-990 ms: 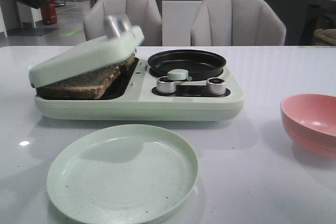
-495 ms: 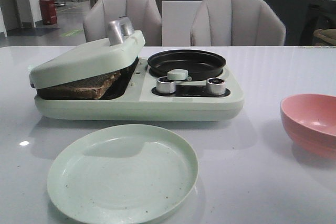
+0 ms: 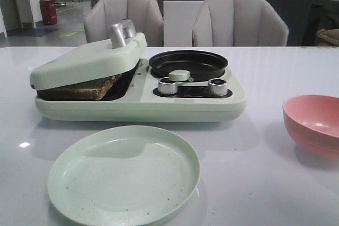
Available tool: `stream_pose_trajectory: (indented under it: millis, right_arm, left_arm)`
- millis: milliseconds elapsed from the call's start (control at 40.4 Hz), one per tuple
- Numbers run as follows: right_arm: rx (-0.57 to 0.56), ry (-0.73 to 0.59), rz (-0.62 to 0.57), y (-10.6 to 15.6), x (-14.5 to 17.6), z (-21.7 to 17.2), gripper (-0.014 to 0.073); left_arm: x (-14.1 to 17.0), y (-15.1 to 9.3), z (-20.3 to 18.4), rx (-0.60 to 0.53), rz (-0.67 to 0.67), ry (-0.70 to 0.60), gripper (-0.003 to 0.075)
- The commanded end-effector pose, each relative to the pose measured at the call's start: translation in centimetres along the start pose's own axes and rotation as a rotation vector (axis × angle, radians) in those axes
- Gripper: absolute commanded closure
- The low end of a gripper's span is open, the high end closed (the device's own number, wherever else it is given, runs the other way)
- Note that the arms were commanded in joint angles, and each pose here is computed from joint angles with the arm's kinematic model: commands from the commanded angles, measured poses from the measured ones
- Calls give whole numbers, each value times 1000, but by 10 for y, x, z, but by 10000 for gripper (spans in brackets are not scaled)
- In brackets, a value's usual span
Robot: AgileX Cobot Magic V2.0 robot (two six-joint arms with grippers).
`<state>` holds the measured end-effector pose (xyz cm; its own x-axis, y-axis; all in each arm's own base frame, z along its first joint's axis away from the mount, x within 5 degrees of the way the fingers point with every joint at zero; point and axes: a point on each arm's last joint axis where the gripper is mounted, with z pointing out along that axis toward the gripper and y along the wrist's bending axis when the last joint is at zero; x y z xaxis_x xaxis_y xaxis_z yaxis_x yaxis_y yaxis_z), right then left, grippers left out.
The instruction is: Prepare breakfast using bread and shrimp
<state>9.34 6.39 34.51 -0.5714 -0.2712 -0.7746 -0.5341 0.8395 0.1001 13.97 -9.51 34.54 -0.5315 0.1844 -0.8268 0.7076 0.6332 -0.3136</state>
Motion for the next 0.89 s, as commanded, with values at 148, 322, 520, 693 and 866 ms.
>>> stream_pose_trajectory:
  millis: [148,322,520,693,866]
  right_arm:
    - [2,-95,-2,1,-12,-7,91]
    - [2,-95,-2,1,-12,-7,91]
    - [2,-95,-2,1,-12,-7,91]
    - [2,-95,-2,1,-12,-7,91]
    - [-7,-98,6,1,-12,-7,91]
  left_arm:
    - [18,-29,-33,26,49,-146,622]
    - [26,-38,-45,20,91,-190,622]
    - [26,-39,-47,22,94,-194,622]
    - [26,-39,-47,22,94,-194,622]
    - [26,-39,-47,22,94,-194,622]
